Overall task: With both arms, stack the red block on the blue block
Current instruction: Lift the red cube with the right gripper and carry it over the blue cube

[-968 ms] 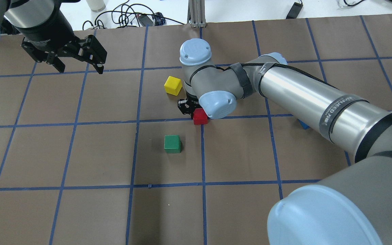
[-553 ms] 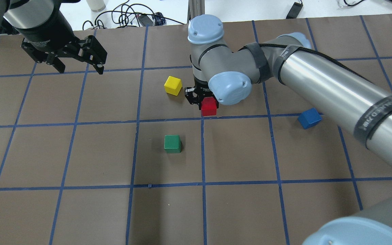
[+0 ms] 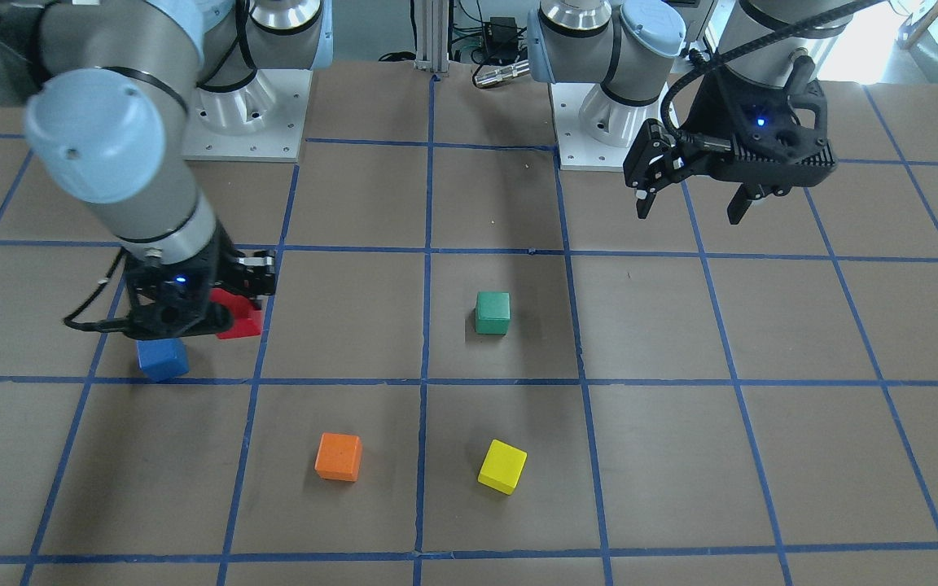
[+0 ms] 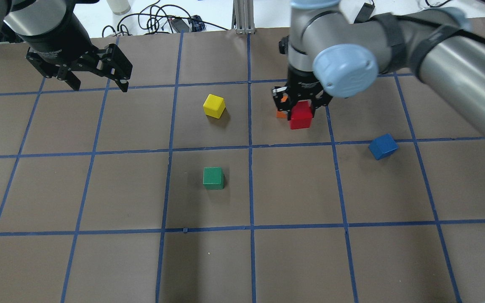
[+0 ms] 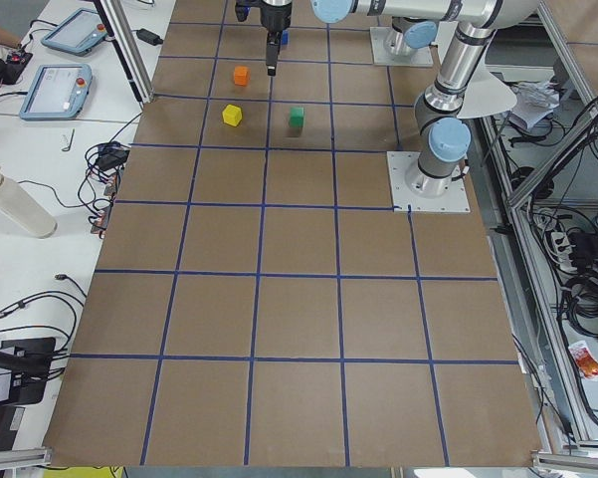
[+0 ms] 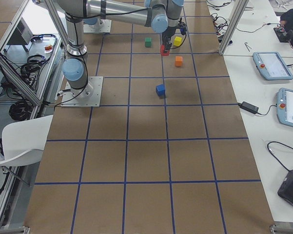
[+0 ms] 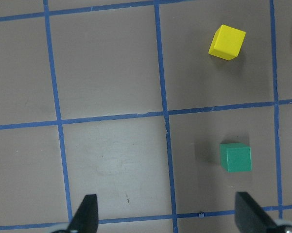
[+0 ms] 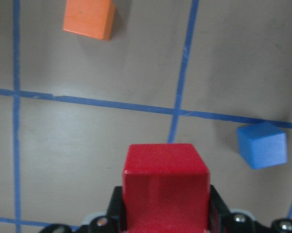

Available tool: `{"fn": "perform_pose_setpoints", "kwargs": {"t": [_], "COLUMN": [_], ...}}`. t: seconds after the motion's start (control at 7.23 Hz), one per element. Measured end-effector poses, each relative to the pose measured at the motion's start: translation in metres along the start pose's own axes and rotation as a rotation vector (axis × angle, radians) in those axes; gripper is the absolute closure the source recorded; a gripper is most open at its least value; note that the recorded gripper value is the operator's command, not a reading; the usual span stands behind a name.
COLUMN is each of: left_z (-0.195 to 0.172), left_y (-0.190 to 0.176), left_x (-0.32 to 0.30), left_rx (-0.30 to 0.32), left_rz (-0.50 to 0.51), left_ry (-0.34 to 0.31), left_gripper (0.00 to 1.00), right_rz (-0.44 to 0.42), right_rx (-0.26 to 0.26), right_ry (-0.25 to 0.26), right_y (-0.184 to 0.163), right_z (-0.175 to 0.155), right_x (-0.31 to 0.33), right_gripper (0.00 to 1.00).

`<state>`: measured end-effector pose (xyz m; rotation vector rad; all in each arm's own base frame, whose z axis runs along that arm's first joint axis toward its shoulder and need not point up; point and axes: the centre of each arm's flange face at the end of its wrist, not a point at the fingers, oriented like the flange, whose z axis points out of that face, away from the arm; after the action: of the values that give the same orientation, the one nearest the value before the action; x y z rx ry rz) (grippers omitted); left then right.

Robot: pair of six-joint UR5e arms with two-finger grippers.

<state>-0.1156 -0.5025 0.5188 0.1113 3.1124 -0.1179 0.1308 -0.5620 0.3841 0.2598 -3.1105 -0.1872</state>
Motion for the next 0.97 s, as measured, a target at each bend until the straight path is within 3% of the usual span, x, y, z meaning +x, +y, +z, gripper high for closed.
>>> {"fn": "perform_pose_setpoints", "kwargs": {"t": [0.28, 0.69, 0.97], "left_z": [0.002, 0.003, 0.004], "left_y": [-0.001, -0.002, -0.002], "left_x": [0.001, 0.002, 0.002], "left_rx": [-0.005, -0.004, -0.002], "left_rz": [0.000, 0.000, -0.001], "left_ry": [0.001, 0.006, 0.007], "left_gripper": [0.00, 0.00, 0.00], "right_rz": [-0.105, -0.218, -0.248], "right_rx": [-0.029, 0.035, 0.052], "right_ry": [0.004, 0.035, 0.040], "right_y": [0.013, 0.019, 0.023], "right_z": [0.014, 0.065, 0.089], "right_x": [0.080, 0.112, 0.120], "right_gripper": [1.00, 1.00, 1.00]}}
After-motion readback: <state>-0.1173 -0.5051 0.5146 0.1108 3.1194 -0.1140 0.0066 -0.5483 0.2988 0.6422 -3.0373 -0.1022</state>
